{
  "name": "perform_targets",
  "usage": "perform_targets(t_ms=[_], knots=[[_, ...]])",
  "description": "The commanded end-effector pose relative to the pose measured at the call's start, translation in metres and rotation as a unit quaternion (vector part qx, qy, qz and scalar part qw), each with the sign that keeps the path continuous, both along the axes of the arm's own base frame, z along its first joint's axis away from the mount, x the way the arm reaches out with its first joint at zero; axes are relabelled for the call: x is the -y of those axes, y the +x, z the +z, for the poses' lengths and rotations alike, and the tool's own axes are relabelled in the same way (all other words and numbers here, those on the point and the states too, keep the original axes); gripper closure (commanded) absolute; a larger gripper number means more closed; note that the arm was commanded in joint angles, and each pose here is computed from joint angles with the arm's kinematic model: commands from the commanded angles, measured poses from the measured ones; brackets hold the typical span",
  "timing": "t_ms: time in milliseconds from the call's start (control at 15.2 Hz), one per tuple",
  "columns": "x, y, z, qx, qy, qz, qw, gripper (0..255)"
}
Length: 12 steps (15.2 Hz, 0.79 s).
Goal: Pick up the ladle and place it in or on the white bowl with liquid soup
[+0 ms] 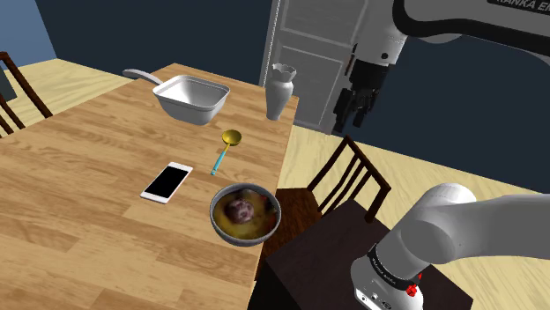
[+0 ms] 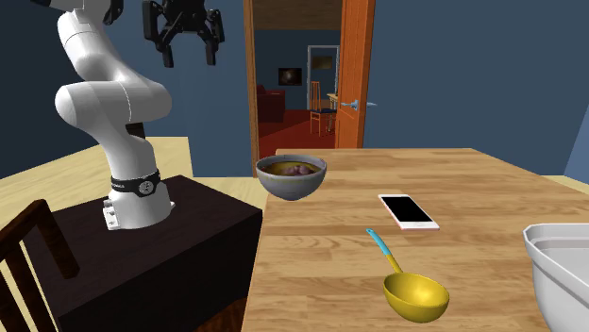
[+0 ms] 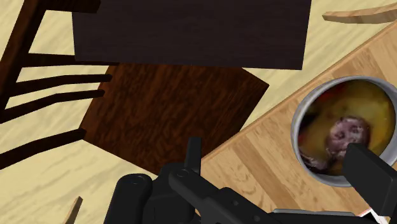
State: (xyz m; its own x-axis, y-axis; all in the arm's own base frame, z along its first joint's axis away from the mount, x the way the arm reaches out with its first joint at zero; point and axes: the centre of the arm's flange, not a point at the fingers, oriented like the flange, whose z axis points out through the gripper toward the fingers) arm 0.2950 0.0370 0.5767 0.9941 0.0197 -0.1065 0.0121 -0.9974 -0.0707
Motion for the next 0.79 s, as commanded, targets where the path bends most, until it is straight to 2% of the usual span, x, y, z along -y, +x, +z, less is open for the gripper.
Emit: perform_targets(t_ms=[0, 330, 726], knots=[[0.000, 0.000, 0.000, 0.000, 0.000, 0.000, 1.0000, 0], [-0.039, 0.040, -0.035, 0.005, -0.018, -0.054, 0.9983, 0], [-0.078, 0.095, -0.079, 0.010, -0.040, -0.119, 0.9920, 0]])
